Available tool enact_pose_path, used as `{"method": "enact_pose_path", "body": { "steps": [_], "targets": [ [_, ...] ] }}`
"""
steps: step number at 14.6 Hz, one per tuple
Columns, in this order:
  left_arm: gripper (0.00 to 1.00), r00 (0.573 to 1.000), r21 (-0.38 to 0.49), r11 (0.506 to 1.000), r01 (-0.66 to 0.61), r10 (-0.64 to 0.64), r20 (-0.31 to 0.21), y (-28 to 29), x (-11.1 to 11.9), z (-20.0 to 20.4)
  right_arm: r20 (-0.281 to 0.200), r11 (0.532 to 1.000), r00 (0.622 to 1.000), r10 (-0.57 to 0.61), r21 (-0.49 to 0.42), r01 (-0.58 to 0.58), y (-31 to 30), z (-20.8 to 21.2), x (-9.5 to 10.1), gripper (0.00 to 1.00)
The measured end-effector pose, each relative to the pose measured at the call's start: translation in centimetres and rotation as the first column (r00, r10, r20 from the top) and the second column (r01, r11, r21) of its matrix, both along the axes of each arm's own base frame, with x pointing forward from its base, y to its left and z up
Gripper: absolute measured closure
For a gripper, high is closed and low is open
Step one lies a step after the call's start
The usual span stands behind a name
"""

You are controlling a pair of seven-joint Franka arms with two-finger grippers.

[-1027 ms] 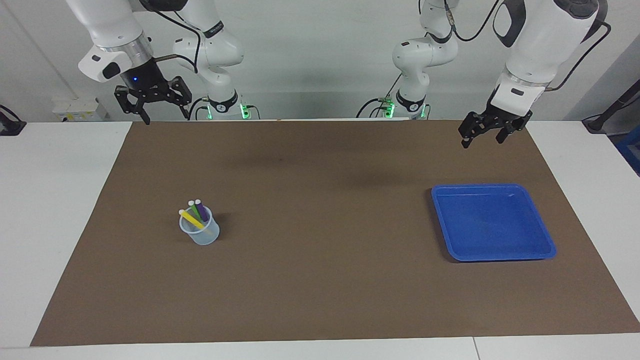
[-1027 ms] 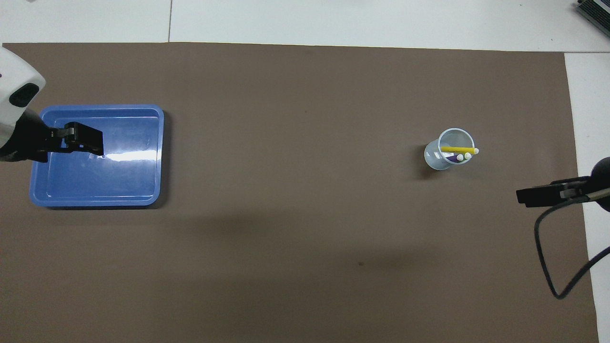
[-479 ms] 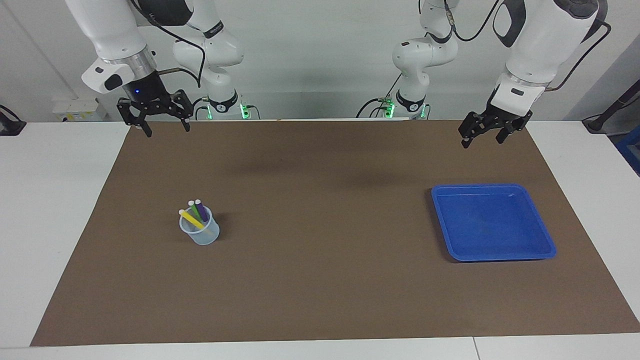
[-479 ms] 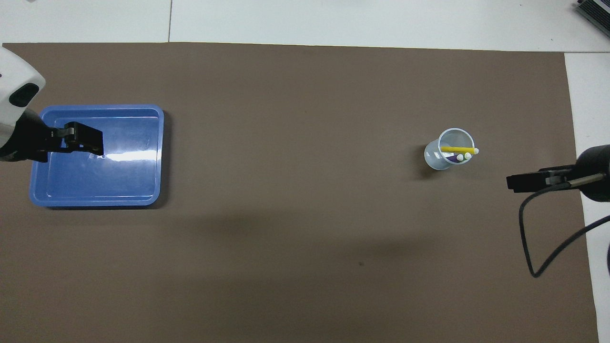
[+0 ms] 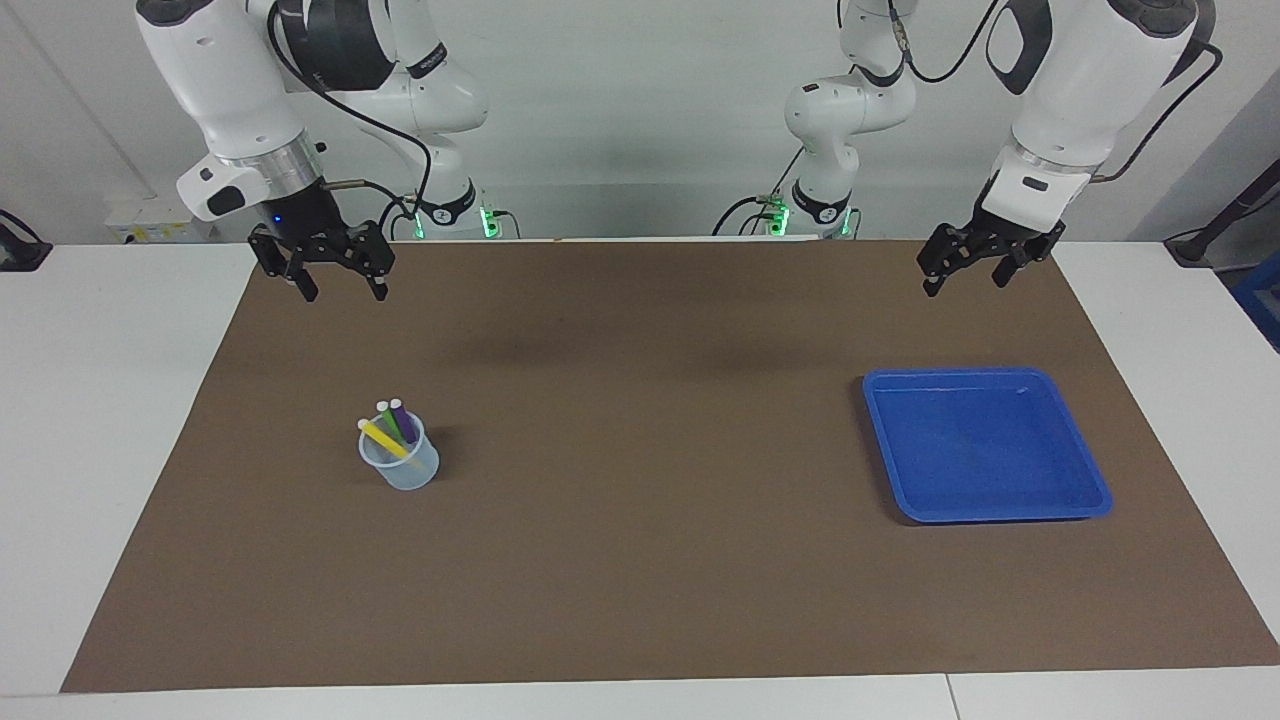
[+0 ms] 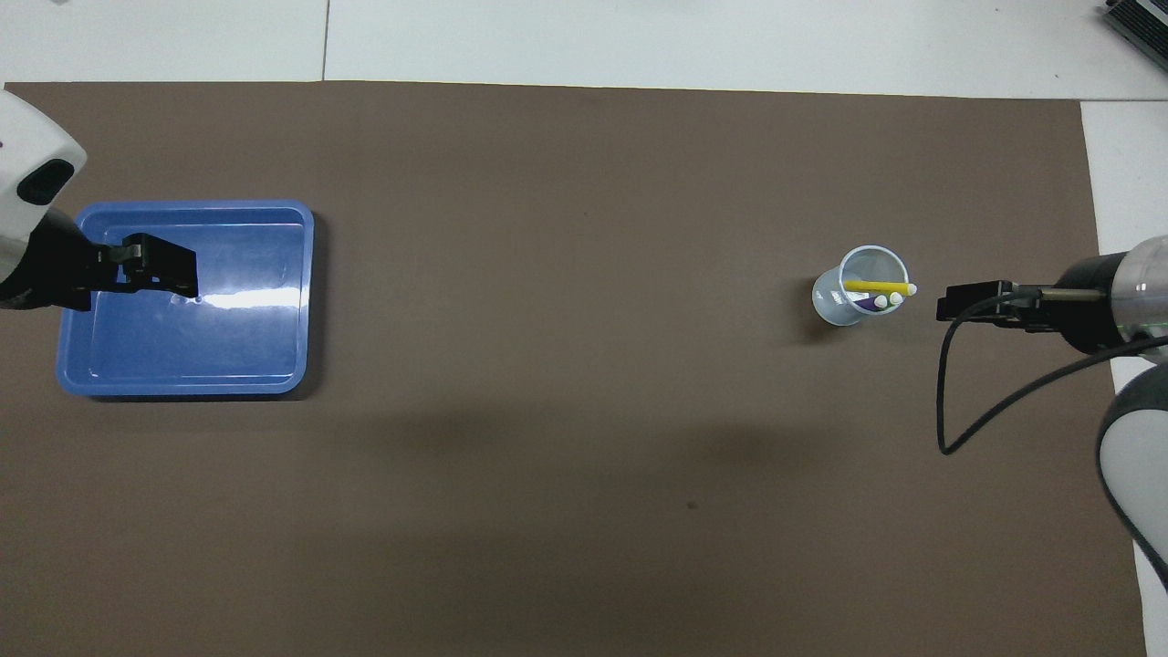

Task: Right arm passes pens to left for tray arrangement
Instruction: 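Reach the right gripper into the clear cup toward the pens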

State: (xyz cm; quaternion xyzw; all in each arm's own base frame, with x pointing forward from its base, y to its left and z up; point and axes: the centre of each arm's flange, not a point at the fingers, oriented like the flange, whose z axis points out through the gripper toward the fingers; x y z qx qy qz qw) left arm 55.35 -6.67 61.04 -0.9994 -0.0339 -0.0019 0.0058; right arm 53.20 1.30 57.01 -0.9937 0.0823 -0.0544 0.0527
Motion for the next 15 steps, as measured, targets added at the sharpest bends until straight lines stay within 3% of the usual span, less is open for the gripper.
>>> {"method": "enact_pose_path", "body": {
  "steps": [5, 9, 15],
  "targets": [
    [0.0, 1.0, 0.0, 1.0, -0.007, 0.007, 0.0, 0.4, 0.0, 0.0, -0.002, 0.983, 0.984, -0.178, 0.044, 0.178, 0.0, -2.7, 2.2, 0.08],
    [0.0, 1.0, 0.0, 1.0, -0.012, 0.012, 0.0, 0.7, 0.1, 0.0, -0.031, 0.954, 0.955, -0.295, 0.052, 0.296, 0.0, -4.6, 3.2, 0.08],
    [0.0, 0.999, 0.0, 0.999, -0.043, 0.043, -0.001, 2.6, 0.2, 0.0, -0.061, 0.909, 0.91, -0.41, 0.054, 0.413, 0.2, -7.1, 4.5, 0.09]
  ]
}}
